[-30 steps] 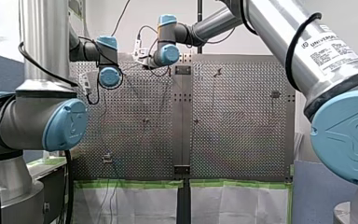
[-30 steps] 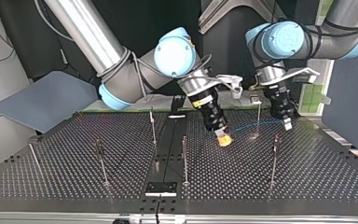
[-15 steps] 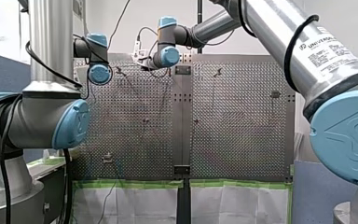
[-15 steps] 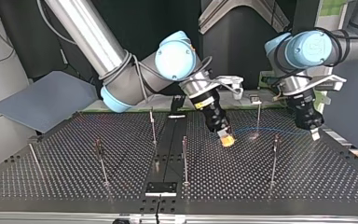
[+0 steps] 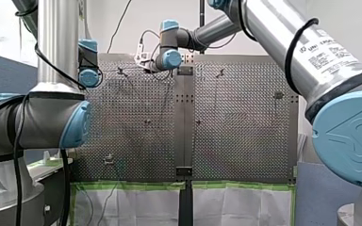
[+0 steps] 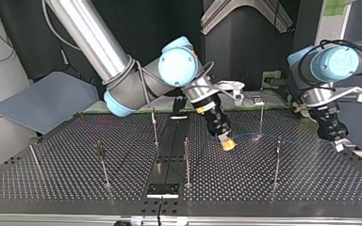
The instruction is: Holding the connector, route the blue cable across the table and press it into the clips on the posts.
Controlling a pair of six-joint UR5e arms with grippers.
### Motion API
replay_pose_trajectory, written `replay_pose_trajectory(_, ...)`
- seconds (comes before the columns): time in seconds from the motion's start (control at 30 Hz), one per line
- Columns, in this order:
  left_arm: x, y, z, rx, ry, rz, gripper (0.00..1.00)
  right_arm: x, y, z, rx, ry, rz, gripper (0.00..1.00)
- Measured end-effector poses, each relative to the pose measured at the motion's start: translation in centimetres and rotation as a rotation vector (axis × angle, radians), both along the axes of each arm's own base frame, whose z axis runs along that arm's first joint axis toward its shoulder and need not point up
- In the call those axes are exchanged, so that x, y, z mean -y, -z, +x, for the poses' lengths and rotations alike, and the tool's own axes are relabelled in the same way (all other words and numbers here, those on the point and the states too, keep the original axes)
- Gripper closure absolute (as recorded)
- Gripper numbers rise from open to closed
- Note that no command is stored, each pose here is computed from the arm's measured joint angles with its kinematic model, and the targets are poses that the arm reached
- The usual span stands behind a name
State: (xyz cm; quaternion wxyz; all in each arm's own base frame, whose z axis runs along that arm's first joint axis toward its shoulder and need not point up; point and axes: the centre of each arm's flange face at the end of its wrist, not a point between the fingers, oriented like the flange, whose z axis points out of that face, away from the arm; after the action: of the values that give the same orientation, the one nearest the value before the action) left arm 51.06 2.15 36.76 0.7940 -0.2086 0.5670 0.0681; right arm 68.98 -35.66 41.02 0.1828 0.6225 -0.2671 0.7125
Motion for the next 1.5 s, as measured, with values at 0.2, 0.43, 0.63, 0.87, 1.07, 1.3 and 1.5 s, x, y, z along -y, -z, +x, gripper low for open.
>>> replay_pose_trajectory(0.2, -0.4, -0.3, 0.9, 0.028, 0.052, -0.01, 1.0, 0.4, -0.4, 0.3, 0.011, 0.005, -0.008, 1.0)
replay_pose_trajectory(0.43, 0.4, -0.2, 1.9, 0.044, 0.127, -0.017, 1.0, 1.2, -0.7, 0.0, 0.02, 0.025, -0.01, 1.0)
replay_pose_trajectory(0.63, 1.2, 0.8, 3.5, 0.027, 0.17, -0.025, 1.0, 2.0, -0.6, -0.4, 0.019, 0.052, -0.007, 1.0)
replay_pose_trajectory(0.87, 2.1, 0.6, 4.7, 0.067, 0.212, -0.035, 1.0, 2.6, -0.5, -0.8, 0.014, 0.081, -0.008, 1.0)
replay_pose_trajectory(1.07, 2.3, 0.9, 5.0, 0.068, 0.215, -0.045, 1.0, 3.0, -0.3, -1.1, 0.003, 0.118, -0.006, 1.0)
replay_pose_trajectory(1.3, 2.4, 1.9, 4.9, 0.023, 0.191, -0.053, 1.0, 3.2, -0.2, -1.4, -0.014, 0.147, -0.007, 1.0)
replay_pose_trajectory(1.5, 2.6, 2.8, 4.9, -0.003, 0.179, -0.054, 1.0, 3.1, -0.1, -1.4, -0.017, 0.148, -0.006, 1.0)
